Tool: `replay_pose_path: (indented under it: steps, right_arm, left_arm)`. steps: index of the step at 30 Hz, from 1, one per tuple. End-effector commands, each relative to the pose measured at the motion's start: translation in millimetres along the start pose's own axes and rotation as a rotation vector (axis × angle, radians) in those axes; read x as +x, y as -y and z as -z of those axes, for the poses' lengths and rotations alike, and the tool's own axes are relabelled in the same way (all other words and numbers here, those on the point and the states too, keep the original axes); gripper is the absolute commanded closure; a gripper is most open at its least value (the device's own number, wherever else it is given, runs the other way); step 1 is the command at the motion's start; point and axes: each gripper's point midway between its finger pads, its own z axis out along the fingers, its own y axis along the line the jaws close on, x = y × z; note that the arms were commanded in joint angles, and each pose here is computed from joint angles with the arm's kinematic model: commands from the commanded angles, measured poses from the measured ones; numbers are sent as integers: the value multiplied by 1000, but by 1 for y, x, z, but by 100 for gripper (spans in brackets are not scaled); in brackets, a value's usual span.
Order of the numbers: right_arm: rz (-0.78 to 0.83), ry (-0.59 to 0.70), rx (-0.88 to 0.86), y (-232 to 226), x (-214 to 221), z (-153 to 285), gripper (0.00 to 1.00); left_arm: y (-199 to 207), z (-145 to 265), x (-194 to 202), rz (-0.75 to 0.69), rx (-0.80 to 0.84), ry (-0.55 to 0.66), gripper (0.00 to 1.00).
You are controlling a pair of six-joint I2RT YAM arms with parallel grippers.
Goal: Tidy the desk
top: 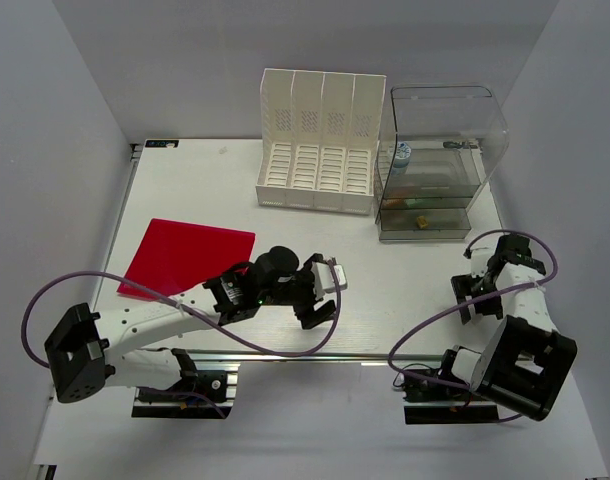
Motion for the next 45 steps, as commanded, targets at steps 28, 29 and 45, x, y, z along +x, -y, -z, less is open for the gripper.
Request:
replay_pose_path:
  steps: [28,29,45]
  right_arm:
    - [-112,25,-244,4,-19,-40,20]
    - [-108,20,-241,4,-19,-43,20]
    - [-44,11,-116,7,2,-75,43]
  left_arm:
    - [-3,-5,8,-12,-21,-6,16]
    - [-5,-4,5,-19,-32,8,16]
    - [-10,-5,12,-9,-67,2,16]
